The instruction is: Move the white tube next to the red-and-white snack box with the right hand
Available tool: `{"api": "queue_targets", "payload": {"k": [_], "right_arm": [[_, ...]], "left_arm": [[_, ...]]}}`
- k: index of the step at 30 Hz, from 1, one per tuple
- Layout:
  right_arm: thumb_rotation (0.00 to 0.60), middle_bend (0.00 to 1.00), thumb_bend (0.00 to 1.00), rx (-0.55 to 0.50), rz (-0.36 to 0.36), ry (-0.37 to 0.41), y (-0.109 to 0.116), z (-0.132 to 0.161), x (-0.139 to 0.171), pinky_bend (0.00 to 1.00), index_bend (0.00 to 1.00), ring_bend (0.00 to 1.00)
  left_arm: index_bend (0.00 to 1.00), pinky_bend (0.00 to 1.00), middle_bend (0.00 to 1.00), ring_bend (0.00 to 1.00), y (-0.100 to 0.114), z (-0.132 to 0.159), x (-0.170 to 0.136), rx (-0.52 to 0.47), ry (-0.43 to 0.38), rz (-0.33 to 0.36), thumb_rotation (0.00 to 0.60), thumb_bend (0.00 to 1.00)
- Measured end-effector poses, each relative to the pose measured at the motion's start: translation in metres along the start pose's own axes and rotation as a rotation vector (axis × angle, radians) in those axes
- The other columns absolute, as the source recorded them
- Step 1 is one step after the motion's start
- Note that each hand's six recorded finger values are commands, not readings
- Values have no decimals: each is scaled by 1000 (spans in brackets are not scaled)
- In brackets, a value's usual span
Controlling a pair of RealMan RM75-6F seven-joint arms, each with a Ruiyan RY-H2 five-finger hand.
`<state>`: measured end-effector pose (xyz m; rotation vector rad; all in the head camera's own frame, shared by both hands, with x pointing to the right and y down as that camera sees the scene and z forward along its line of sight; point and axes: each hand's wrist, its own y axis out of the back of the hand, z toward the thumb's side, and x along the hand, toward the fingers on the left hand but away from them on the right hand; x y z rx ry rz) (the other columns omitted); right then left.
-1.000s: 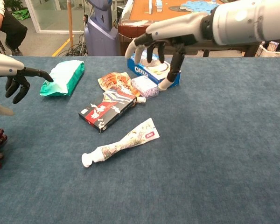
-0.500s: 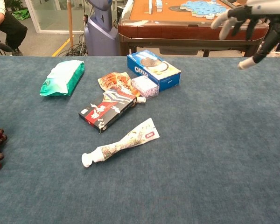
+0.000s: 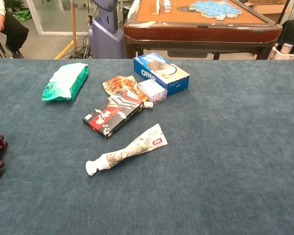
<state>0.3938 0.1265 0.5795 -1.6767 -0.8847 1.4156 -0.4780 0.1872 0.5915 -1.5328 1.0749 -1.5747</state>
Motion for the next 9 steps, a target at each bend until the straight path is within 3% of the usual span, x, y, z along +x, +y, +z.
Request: {"api": "queue_targets", "payload": {"k": [9], "right_arm": [[600, 433, 127, -64, -13, -15, -11, -12, 39, 317, 406, 347]], "left_arm": [[98, 242, 322, 328, -2, -5, -31, -6, 21, -9, 600, 197]]}}
